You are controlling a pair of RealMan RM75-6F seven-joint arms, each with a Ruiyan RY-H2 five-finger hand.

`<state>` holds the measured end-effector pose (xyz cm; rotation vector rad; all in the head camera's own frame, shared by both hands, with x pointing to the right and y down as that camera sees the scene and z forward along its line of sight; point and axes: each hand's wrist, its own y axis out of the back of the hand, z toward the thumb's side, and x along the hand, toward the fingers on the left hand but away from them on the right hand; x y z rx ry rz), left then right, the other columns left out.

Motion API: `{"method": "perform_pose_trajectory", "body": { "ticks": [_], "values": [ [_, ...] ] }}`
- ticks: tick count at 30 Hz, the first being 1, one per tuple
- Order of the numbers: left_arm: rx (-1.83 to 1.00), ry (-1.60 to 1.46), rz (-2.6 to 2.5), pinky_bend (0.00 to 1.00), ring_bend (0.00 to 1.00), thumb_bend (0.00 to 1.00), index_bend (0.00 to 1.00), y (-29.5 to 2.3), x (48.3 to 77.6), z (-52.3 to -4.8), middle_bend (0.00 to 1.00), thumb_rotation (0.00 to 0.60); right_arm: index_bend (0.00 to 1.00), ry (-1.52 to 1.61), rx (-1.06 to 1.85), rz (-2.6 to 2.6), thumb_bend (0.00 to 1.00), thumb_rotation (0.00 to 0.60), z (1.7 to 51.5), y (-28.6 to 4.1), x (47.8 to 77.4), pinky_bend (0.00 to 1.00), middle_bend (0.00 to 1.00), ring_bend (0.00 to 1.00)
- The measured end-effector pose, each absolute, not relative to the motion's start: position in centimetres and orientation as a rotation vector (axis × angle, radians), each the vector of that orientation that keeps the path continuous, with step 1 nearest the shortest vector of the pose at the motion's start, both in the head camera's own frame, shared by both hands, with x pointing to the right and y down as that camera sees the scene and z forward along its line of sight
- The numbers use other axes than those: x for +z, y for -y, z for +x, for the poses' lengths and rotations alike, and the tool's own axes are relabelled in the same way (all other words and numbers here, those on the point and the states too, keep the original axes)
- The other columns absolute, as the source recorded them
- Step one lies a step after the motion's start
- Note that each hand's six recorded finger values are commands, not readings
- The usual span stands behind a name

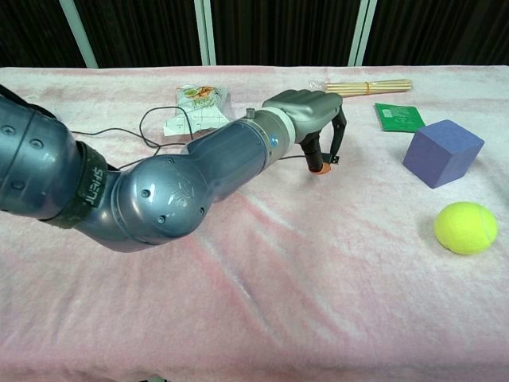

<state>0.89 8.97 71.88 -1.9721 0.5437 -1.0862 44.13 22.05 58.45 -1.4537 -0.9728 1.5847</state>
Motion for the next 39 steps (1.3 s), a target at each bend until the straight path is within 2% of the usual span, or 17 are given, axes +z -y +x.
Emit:
{"method": "perform_pose_trajectory", "body": {
  "ticks": [12, 22, 27, 39],
  "values": [
    [-1.086, -0.543, -1.902, 0.0, 0.0, 0.33, 0.56, -6.1, 68.7, -4.4, 0.21, 0.6, 0.0, 0.957, 1.588, -1.449, 0.16, 0.6, 43.9, -22.1, 58.7, 0.21, 0.06, 0.22],
    [-1.109, -0.537, -1.922, 0.0, 0.0, 0.34, 0.55, -4.5, 65.8, -13.0, 0.21, 0.6, 0.0, 0.951, 1.6, -1.434, 0.16, 0.6, 44.0, -22.1, 58.7, 0.21, 0.06, 0.22],
    [-1.089, -0.528, -1.978, 0.0, 0.0, 0.36, 0.55, -4.9, 64.7, -15.8, 0.21, 0.6, 0.0, 0.949, 1.601, -1.43, 0.16, 0.6, 43.9, -22.1, 58.8, 0.21, 0.06, 0.22],
    [-0.944, -0.44, -2.179, 0.0, 0.0, 0.37, 0.56, -9.0, 60.8, -18.1, 0.21, 0.6, 0.0, 0.952, 1.607, -1.415, 0.16, 0.6, 44.0, -22.0, 58.7, 0.21, 0.06, 0.22]
  ]
}}
